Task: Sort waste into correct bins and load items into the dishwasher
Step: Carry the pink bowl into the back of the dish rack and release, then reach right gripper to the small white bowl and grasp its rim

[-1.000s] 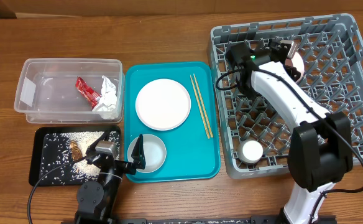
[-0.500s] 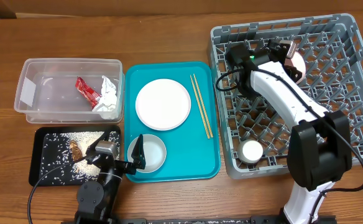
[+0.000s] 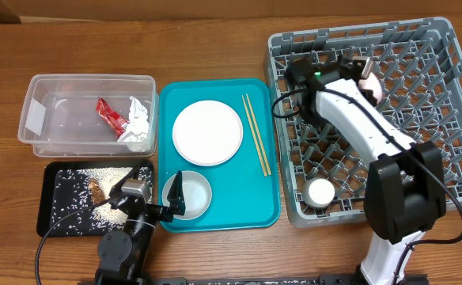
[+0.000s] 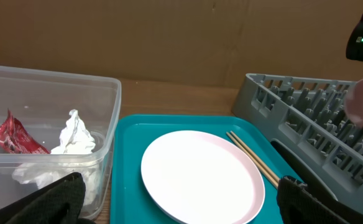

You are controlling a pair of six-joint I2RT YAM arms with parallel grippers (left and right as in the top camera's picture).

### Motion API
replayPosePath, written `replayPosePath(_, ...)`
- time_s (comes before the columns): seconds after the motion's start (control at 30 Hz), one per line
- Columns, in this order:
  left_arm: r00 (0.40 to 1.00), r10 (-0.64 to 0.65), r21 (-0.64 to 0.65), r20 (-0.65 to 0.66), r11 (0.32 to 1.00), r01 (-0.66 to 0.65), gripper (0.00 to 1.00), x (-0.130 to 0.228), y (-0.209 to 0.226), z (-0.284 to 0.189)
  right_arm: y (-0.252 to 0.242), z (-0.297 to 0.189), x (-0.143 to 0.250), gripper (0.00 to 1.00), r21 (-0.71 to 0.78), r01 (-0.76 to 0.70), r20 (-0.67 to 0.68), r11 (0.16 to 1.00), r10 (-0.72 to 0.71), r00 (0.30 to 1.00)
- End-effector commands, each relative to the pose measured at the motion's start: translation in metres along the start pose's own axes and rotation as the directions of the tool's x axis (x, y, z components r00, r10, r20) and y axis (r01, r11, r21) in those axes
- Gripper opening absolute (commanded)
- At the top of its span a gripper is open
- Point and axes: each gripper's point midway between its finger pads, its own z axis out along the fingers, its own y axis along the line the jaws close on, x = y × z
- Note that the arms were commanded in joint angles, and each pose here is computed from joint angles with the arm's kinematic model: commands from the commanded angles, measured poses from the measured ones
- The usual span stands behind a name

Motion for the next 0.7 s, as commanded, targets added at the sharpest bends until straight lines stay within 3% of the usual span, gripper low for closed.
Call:
replayPosePath(0.0, 1.000, 0.020, -0.015, 0.007, 1.000, -0.020, 1.00, 0.000, 0.003, 0.000, 0.032, -0.013, 0.032, 0.04, -0.141, 0.050, -0.135, 0.989, -0.069, 0.988)
replayPosePath(0.17, 1.000, 0.020, -0.015, 0.007, 1.000, -0.020, 1.00, 0.000, 0.003, 0.000, 0.037, -0.024, 0.051, 0.06, -0.206, 0.007, -0.238, 0.979, -0.057, 0.970)
replayPosePath(0.5, 1.000, 0.020, -0.015, 0.007, 1.000, -0.020, 1.00, 0.000, 0.003, 0.000, 0.025, -0.061, 0.030, 0.52, -0.356, -0.135, -0.274, 0.925, 0.035, 0.961)
replayPosePath(0.63, 1.000, 0.020, -0.015, 0.007, 1.000, -0.020, 1.00, 0.000, 0.003, 0.000, 0.036, -0.100, 0.033, 0.54, -0.543, -0.155, -0.316, 0.825, -0.030, 0.948)
replayPosePath(0.67, 1.000, 0.020, -0.015, 0.007, 1.000, -0.020, 1.00, 0.000, 0.003, 0.000, 0.054, -0.129, 0.044, 0.54, -0.683, -0.114, -0.318, 0.721, -0.153, 0.935)
